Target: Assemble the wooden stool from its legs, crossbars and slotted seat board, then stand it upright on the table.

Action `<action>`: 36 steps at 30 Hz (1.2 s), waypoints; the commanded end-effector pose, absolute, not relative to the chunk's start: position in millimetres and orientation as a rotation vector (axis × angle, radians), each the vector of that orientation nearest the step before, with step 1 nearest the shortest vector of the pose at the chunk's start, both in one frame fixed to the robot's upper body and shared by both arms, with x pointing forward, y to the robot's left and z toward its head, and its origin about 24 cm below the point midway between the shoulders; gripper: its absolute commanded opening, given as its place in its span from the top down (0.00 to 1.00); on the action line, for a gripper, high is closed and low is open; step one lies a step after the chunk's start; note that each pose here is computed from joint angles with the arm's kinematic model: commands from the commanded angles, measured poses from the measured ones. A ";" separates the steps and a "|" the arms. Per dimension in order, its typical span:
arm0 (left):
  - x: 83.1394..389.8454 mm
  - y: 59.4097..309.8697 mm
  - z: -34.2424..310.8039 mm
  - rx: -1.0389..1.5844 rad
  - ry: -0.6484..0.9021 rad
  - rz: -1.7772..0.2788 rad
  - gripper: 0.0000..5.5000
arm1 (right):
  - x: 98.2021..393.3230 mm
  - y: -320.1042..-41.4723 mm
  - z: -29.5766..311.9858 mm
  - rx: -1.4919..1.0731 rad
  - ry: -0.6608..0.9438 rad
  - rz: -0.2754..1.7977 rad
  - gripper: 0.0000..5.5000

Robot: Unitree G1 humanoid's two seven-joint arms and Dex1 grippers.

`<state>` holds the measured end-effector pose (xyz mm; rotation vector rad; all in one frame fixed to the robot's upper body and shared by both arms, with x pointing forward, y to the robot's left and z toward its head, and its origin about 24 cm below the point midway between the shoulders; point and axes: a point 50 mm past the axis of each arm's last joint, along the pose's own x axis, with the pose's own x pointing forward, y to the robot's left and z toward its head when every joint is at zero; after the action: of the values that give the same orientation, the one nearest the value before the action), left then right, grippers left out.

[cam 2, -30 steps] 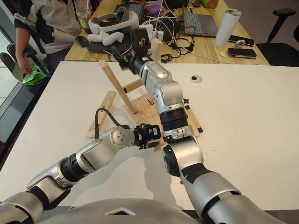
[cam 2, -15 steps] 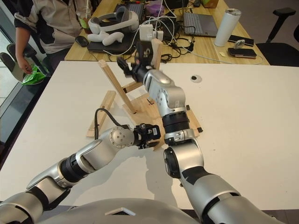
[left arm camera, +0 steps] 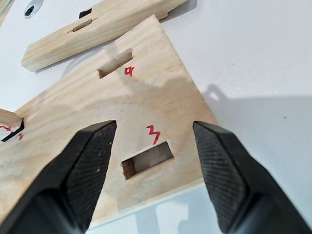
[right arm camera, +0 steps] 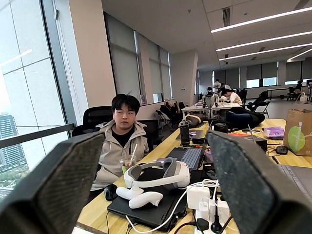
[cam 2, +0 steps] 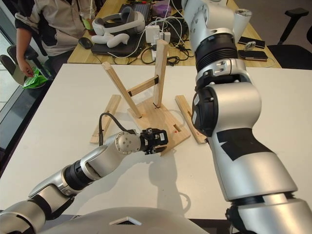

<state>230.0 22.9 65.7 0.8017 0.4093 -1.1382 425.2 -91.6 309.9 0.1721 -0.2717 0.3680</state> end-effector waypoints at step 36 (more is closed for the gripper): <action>173.5 115.5 61.4 0.781 0.696 -1.181 0.47 | 351.2 -81.8 150.4 0.188 0.340 0.342 0.30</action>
<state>176.2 105.6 73.9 0.7592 0.5981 -1.2087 357.7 -90.8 194.9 0.1243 0.1405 0.3117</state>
